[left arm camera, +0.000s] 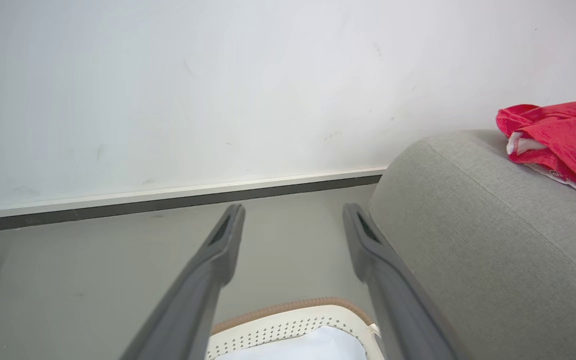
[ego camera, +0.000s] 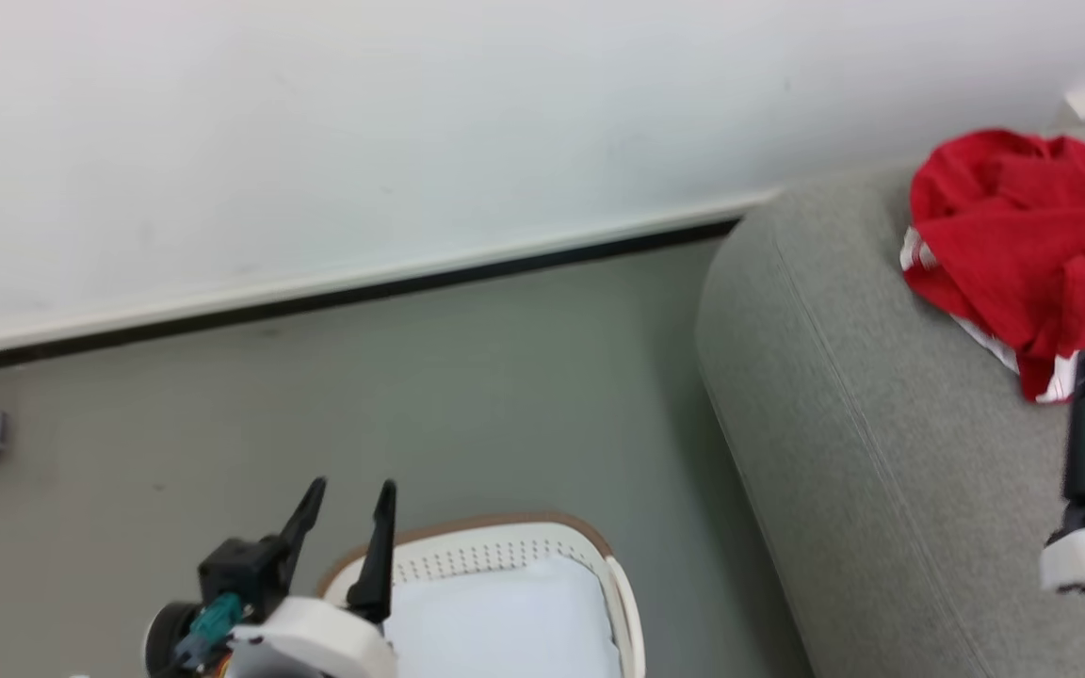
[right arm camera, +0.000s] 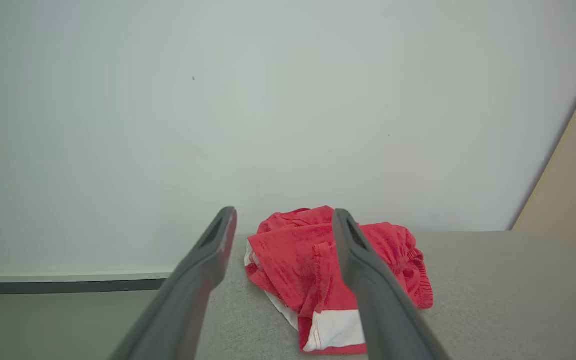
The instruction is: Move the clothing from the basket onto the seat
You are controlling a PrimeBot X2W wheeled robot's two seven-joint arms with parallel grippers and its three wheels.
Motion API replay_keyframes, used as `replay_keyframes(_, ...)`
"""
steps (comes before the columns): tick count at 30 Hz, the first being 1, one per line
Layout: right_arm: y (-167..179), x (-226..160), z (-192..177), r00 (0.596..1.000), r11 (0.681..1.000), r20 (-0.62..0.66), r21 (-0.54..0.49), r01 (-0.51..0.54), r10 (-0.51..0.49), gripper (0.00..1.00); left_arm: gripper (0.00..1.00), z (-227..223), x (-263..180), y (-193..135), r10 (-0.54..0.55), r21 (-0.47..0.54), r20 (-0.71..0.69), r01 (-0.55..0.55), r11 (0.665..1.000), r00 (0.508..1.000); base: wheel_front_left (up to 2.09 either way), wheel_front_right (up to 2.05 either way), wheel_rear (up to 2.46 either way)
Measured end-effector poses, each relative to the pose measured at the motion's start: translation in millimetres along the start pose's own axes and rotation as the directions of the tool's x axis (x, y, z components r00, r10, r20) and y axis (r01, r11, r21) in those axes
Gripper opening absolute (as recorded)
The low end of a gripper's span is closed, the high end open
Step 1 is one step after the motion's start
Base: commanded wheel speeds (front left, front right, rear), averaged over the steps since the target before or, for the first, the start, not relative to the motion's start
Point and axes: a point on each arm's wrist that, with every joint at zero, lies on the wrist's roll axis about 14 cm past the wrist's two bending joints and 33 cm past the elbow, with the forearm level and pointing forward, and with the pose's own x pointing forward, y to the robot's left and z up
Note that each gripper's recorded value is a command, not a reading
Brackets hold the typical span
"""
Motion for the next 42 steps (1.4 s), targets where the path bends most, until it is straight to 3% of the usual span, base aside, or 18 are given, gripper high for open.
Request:
replay_keyframes(13,92.1,-55.5,-15.4,0.972,0.969,-0.048,0.107,-0.224,0.230,1.00,1.00,25.0,-71.7,49.4,0.216,-0.018,0.098,-0.215,0.976,0.972,0.00,0.00,0.00)
replay_keyframes(24,109.3,-89.0,-35.9,0.953,0.949,-0.112,0.182,-0.258,0.281,1.00,1.00,28.3,-100.1,59.1,0.285,-0.048,0.136,-0.281,0.958,0.949,0.00,0.00,0.00)
replay_keyframes(42,109.2,-87.6,-42.8,0.950,0.951,-0.135,0.167,-0.259,0.282,1.00,1.00,17.1,-108.2,69.6,0.311,-0.040,0.112,-0.308,0.950,0.944,0.00,0.00,0.00)
